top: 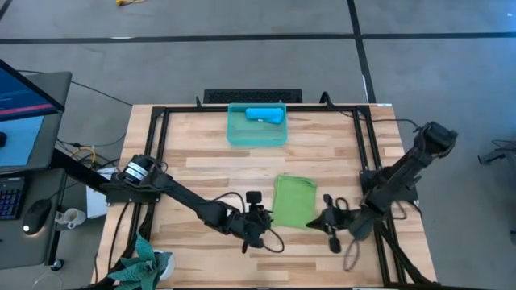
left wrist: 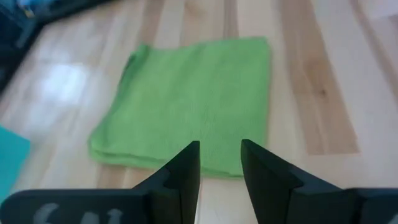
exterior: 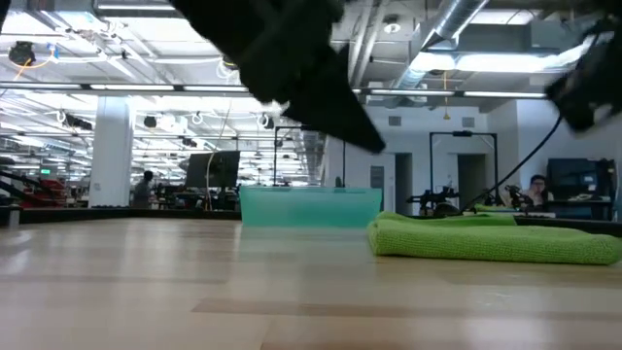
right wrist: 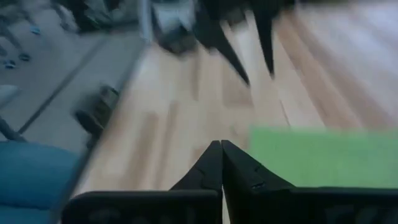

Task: Roll microfiber towels into tight, uniform cylinder then place into a basket
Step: Roll the green microfiber cloth

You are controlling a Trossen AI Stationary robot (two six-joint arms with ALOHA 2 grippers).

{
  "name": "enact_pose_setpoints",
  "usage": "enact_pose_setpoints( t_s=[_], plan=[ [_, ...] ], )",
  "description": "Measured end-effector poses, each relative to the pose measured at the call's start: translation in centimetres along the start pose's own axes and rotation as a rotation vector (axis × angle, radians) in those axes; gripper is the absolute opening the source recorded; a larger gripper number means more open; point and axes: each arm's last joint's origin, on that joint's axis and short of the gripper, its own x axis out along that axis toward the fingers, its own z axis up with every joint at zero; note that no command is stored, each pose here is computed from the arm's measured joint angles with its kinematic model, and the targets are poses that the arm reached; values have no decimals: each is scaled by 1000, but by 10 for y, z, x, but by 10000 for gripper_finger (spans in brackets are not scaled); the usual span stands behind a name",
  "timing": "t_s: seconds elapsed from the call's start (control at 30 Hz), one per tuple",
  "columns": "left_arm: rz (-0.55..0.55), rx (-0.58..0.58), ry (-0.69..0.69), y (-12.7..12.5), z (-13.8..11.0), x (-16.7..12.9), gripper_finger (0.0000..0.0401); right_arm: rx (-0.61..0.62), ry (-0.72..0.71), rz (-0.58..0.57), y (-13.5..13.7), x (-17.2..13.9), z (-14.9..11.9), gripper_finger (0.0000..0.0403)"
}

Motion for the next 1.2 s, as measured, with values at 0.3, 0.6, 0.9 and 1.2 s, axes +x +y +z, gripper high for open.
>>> enact_pose_setpoints(
  t_s=[0.3,0.6,0.9,1.2],
  plan=[
    [154,202,-74,-24,31,-36,109,-307,-189,-88,30,-61,62,15],
    [147,264,-79,-33,38,-48,109,-608,-154,-208,54,-76,96,34],
    [37,214,-33,-26,35,-41,109,-819,-8,-262,71,-38,56,18],
    [2,173,-20,-20,36,-34,123,-845,31,-308,79,-17,34,23]
  ],
)
